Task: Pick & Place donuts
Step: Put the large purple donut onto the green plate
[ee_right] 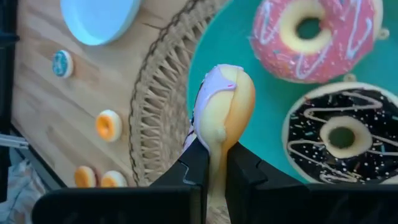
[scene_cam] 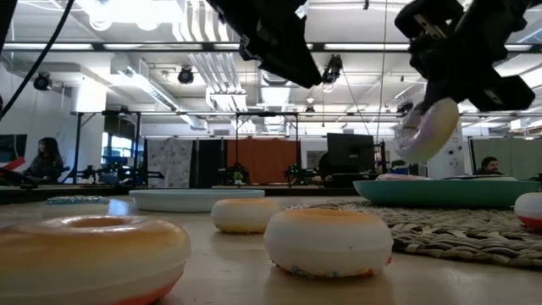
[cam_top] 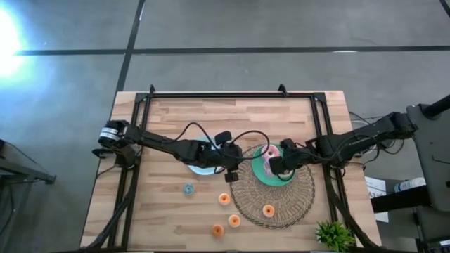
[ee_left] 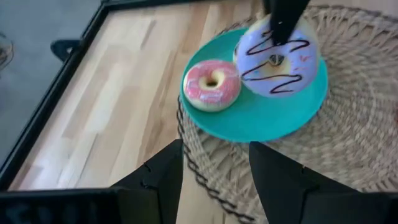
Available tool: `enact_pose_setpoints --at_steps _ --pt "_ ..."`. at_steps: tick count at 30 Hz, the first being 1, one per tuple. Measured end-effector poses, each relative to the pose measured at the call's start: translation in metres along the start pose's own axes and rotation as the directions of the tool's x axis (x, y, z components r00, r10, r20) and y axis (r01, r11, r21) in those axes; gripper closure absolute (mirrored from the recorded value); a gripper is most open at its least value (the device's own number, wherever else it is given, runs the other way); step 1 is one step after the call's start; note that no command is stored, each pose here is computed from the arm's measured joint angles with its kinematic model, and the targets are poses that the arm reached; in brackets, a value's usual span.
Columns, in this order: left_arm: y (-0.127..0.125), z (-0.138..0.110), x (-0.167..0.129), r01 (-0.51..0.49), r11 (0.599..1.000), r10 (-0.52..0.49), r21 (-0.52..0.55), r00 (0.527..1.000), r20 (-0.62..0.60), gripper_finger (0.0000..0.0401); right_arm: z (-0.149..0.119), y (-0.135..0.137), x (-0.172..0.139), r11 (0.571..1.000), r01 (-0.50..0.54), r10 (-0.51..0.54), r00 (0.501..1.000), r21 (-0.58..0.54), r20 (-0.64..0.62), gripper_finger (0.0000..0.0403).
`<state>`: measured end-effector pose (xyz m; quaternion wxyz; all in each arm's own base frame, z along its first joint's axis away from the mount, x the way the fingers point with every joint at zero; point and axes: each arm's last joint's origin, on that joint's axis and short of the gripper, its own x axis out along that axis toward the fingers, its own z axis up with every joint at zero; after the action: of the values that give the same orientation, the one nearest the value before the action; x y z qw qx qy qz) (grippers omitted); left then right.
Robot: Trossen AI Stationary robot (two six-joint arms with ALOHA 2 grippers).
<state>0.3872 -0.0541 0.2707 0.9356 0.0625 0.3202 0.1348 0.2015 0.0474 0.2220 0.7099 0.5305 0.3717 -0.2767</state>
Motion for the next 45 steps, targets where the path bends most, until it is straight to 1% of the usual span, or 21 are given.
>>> enact_pose_setpoints --at_steps 3,6,11,16,20,23,26,29,32,33,35,38,42,45 --pt "0.000 -0.002 -0.001 -0.003 1.000 0.003 -0.012 1.000 -0.022 0.0243 -0.002 -0.005 0.009 0.999 -0.040 0.040 0.999 0.010 -0.004 0.0381" --pt "0.000 -0.003 -0.002 -0.010 1.000 0.009 -0.024 0.999 -0.031 0.0243 -0.003 -0.009 0.019 0.997 -0.064 0.062 0.997 0.048 0.036 0.0381" --pt "-0.001 -0.005 -0.009 -0.031 0.999 0.029 -0.041 0.998 -0.051 0.0243 -0.006 -0.015 0.039 1.000 0.016 -0.016 0.999 0.017 0.041 0.0380" --pt "-0.001 -0.005 -0.016 -0.074 0.996 0.072 -0.040 0.996 -0.060 0.0243 -0.007 -0.014 0.052 0.999 0.048 -0.047 0.998 -0.012 0.039 0.0370" --pt "0.000 -0.006 -0.018 -0.091 0.995 0.088 -0.039 0.994 -0.071 0.0243 -0.007 -0.010 0.052 0.997 0.056 -0.054 0.998 -0.044 0.036 0.0347" --pt "0.000 -0.007 -0.018 -0.098 0.995 0.095 -0.034 0.992 -0.078 0.0243 -0.006 -0.007 0.047 0.993 0.086 -0.084 0.996 -0.079 0.029 0.0321" --pt "0.001 -0.009 -0.018 -0.101 0.994 0.098 -0.033 0.991 -0.091 0.0243 -0.005 -0.003 0.039 0.982 0.139 -0.137 0.990 -0.124 0.025 0.0294" --pt "0.001 -0.011 -0.018 -0.105 0.994 0.100 -0.036 0.989 -0.108 0.0243 -0.003 -0.002 0.031 0.958 0.228 -0.226 0.974 -0.175 0.028 0.0273" --pt "0.001 -0.012 -0.018 -0.107 0.994 0.103 -0.029 0.987 -0.123 0.0243 -0.003 -0.004 0.028 0.938 0.279 -0.278 0.960 -0.204 0.033 0.0255" --pt "0.001 -0.013 -0.019 -0.108 0.994 0.104 -0.025 0.986 -0.130 0.0243 -0.003 -0.005 0.028 0.939 0.282 -0.281 0.959 -0.198 0.033 0.0250" --pt "0.001 -0.015 -0.019 -0.110 0.994 0.106 -0.020 0.984 -0.146 0.0243 -0.003 -0.002 0.030 0.951 0.248 -0.246 0.969 -0.184 0.031 0.0246" --pt "0.001 -0.021 -0.017 -0.117 0.992 0.109 -0.036 0.980 -0.165 0.0243 -0.003 0.006 0.031 0.964 0.163 -0.159 0.987 -0.209 0.038 0.0264" --pt "0.000 -0.033 -0.020 -0.120 0.991 0.106 -0.066 0.977 -0.185 0.0243 -0.001 0.015 0.032 0.974 0.076 -0.065 0.996 -0.214 0.057 0.0317" --pt "-0.001 -0.043 -0.025 -0.123 0.987 0.102 -0.103 0.976 -0.192 0.0243 -0.001 0.015 0.032 0.974 0.079 -0.068 0.996 -0.212 0.058 0.0359"
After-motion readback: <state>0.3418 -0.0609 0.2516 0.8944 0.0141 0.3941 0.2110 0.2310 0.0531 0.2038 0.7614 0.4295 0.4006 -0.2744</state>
